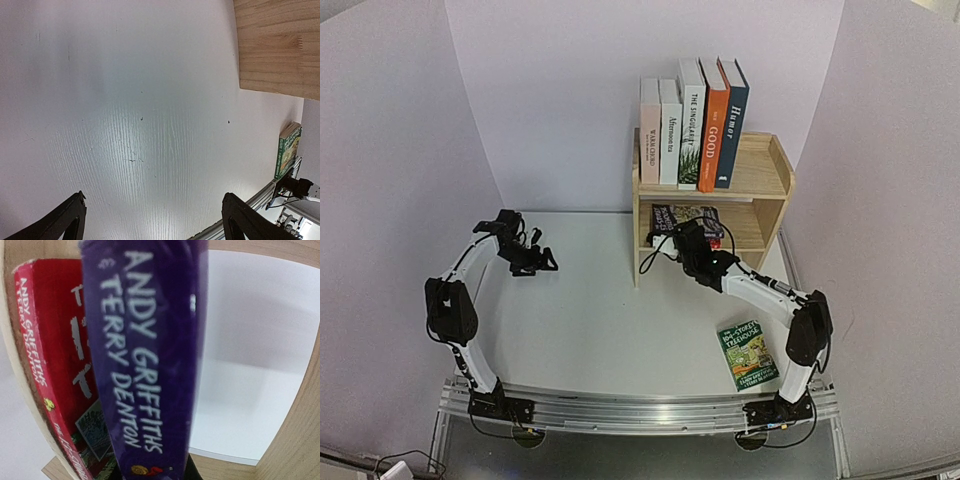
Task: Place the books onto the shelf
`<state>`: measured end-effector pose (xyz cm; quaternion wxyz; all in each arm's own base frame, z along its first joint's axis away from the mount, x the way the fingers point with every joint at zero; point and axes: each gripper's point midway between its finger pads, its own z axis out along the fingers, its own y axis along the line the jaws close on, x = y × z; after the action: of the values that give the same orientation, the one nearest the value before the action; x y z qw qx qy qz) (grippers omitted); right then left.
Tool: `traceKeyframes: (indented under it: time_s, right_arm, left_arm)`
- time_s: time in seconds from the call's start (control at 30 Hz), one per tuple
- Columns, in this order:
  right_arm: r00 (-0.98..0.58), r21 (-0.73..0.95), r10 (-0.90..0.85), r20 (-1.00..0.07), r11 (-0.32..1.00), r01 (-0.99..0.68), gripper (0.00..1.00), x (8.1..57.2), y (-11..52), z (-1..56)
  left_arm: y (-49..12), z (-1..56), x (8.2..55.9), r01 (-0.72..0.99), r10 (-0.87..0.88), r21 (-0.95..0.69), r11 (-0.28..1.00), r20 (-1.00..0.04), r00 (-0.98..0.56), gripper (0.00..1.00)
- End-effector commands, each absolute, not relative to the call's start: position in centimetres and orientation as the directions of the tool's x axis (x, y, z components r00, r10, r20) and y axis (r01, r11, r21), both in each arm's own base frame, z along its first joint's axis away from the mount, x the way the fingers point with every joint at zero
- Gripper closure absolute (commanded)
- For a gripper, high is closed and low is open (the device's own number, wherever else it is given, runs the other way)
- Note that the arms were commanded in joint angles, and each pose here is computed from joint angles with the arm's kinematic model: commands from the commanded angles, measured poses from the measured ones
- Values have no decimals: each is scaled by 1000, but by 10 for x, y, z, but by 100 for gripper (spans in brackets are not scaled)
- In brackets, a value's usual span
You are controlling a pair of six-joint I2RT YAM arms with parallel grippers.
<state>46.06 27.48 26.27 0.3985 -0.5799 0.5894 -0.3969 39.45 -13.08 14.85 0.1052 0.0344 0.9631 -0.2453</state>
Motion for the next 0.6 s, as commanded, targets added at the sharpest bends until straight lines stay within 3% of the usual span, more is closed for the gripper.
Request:
traceKeyframes:
  time_s: [0.0,0.57]
  right_arm:
    - [16,-937,-998,-63,54,-346,100,465,285,274]
    - [-1,-947,-998,-66,63,-314,100,474,288,279]
  left_arm:
    - [-132,144,393,125,28,-465,876,-211,-977,6]
    - [-132,140,390,125,32,-467,875,-202,-979,6]
